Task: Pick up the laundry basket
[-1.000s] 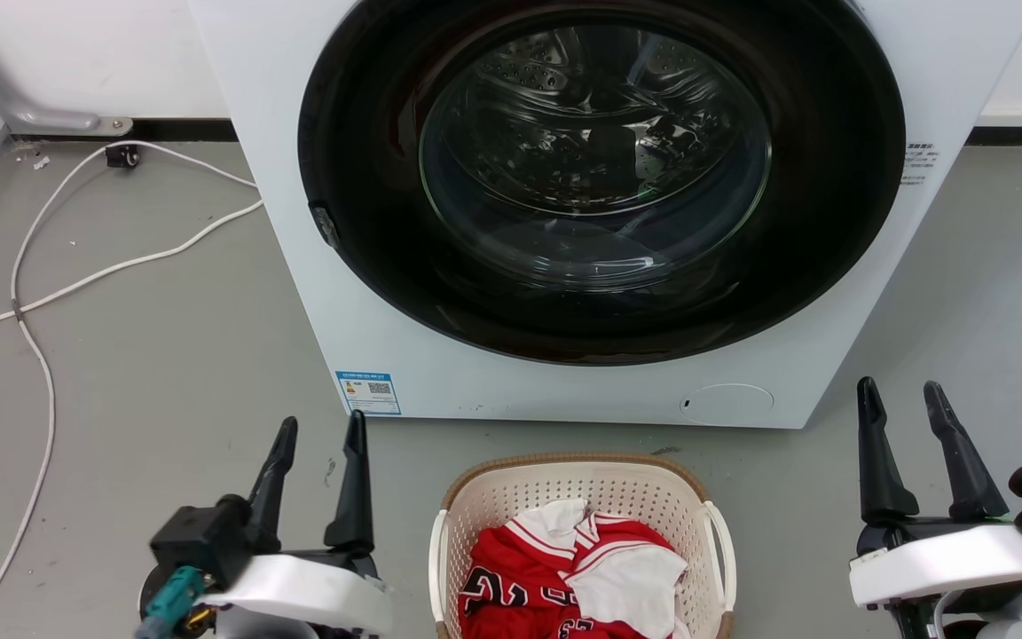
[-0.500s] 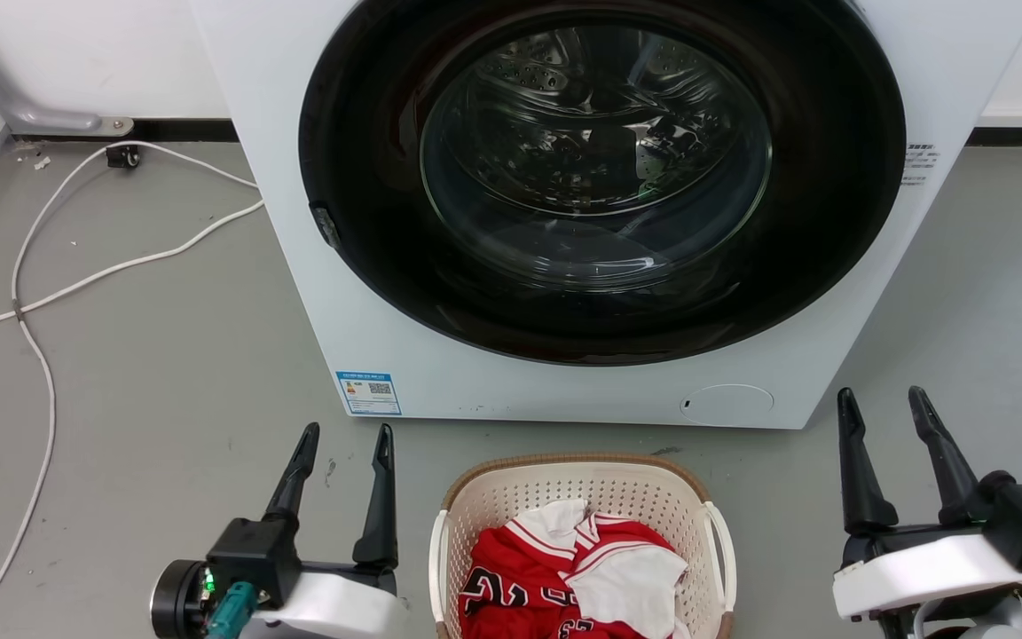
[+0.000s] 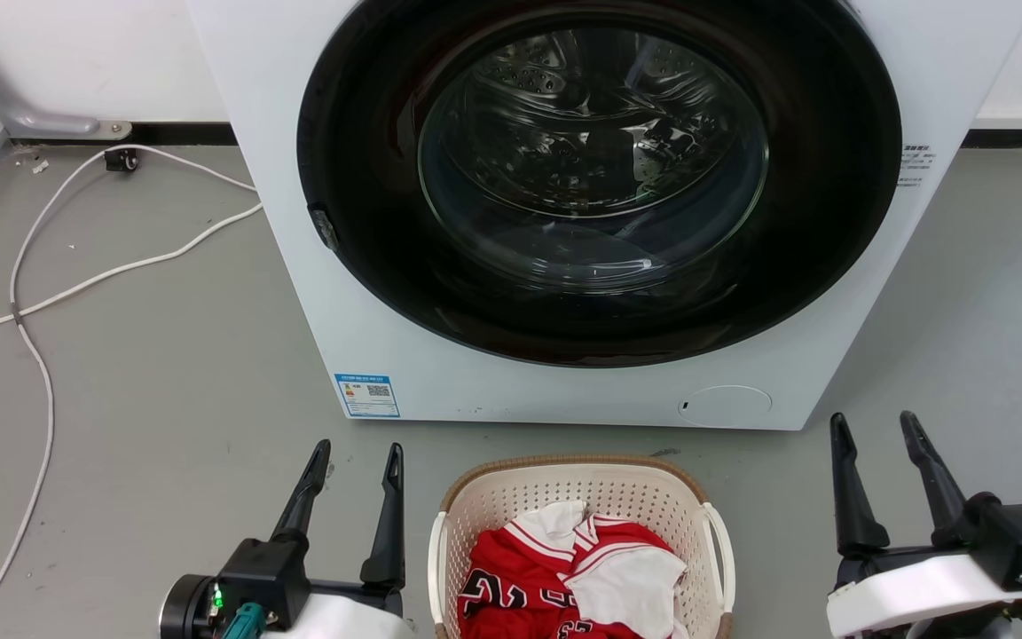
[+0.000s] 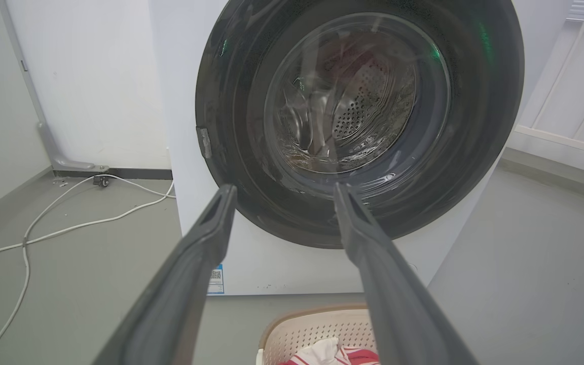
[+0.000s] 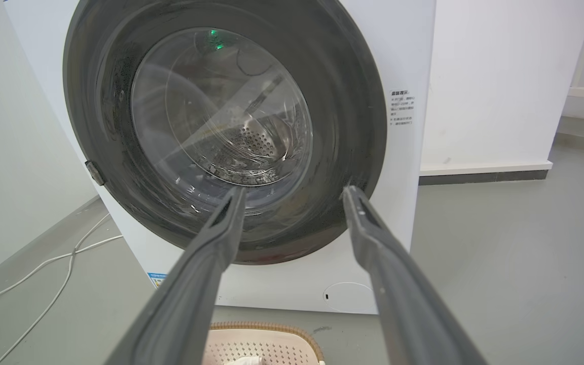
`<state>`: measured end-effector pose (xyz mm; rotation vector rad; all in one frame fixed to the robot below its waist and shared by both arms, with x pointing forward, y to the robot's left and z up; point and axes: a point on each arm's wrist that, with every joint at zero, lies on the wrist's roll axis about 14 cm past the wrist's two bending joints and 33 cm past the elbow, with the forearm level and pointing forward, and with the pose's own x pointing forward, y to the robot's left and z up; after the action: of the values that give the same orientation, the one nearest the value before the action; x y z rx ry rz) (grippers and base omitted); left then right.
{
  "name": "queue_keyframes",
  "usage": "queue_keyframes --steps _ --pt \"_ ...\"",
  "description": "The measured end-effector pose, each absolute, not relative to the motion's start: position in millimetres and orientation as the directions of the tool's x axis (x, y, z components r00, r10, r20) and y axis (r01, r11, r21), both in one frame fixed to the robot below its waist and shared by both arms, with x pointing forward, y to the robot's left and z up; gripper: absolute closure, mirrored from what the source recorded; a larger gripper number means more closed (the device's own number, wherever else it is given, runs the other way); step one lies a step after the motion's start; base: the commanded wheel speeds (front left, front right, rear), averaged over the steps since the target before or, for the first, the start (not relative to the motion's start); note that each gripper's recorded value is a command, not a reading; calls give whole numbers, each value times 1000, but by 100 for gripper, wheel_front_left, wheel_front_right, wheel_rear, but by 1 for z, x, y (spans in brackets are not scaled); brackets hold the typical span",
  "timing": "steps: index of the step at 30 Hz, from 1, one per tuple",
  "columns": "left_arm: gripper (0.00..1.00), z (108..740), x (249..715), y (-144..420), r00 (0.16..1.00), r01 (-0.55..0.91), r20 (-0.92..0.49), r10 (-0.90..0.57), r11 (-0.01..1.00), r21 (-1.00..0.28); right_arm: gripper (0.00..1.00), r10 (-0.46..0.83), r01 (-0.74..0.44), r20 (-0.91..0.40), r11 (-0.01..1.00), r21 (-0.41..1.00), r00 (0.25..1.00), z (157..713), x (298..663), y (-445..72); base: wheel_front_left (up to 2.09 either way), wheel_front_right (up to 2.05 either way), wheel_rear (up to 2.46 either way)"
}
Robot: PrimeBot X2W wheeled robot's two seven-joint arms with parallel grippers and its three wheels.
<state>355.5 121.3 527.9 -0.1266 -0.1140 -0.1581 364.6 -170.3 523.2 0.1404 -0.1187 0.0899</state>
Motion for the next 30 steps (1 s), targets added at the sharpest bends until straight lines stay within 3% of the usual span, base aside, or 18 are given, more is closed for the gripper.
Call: queue_keyframes --steps 20,30 --pt "0 528 356 115 968 202 150 -199 979 -4 0 108 -113 125 993 26 986 519 367 -166 0 0 0" --pt "0 527 357 116 969 202 148 -198 979 -6 0 107 -111 120 993 28 987 518 368 -166 0 0 0"
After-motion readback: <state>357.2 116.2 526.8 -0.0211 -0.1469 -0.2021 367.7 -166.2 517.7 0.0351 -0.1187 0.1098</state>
